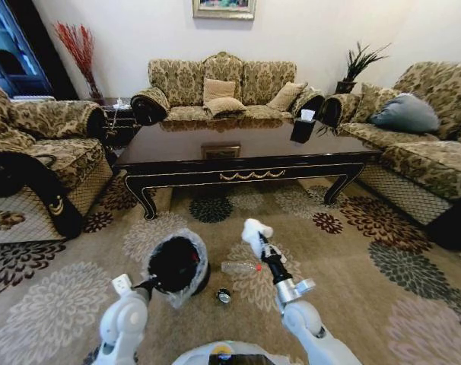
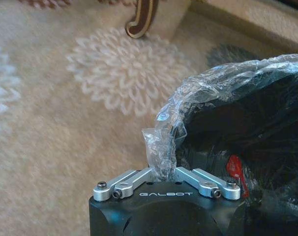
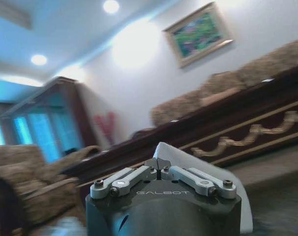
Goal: Move to the front of the table and pick up the trash from the floor, then place it into the trash bin.
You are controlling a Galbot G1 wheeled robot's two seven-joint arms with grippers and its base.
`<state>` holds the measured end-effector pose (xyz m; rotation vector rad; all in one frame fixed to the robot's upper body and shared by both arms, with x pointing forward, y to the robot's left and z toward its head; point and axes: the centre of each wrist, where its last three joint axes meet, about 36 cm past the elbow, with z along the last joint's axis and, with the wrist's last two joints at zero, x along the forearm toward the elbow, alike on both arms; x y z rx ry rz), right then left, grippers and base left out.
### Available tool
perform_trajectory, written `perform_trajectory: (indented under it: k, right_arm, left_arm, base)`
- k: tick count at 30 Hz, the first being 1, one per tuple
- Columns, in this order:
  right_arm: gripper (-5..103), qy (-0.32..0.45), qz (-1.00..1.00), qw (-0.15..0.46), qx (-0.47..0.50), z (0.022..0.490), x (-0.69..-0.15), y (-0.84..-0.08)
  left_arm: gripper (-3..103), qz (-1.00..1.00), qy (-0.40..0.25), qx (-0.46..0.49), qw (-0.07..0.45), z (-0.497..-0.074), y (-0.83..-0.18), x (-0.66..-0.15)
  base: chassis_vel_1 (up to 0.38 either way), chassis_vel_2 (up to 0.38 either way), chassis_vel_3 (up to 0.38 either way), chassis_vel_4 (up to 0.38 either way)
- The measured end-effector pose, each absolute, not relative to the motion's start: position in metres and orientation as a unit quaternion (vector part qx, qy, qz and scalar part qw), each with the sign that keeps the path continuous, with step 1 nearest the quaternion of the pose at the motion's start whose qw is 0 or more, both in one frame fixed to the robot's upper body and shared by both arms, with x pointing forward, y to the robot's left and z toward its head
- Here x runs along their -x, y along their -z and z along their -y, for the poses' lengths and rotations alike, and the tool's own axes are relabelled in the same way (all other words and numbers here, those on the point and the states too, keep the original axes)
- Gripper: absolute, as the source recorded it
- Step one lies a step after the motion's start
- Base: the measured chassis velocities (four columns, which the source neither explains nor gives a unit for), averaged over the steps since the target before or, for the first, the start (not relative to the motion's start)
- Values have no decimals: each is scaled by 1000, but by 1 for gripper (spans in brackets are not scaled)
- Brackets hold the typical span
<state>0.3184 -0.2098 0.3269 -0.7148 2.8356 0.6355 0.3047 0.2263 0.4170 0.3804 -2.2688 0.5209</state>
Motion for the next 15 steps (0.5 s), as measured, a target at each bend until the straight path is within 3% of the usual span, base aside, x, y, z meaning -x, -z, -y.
perform_trajectory:
  k: [15]
  right_arm:
    - [0,-166,-905,94,380,183,-322,-332]
  left_arm:
    - [0,888,-207,-149,384,-220,-409,-313]
  base:
    - [0,0,0,0]
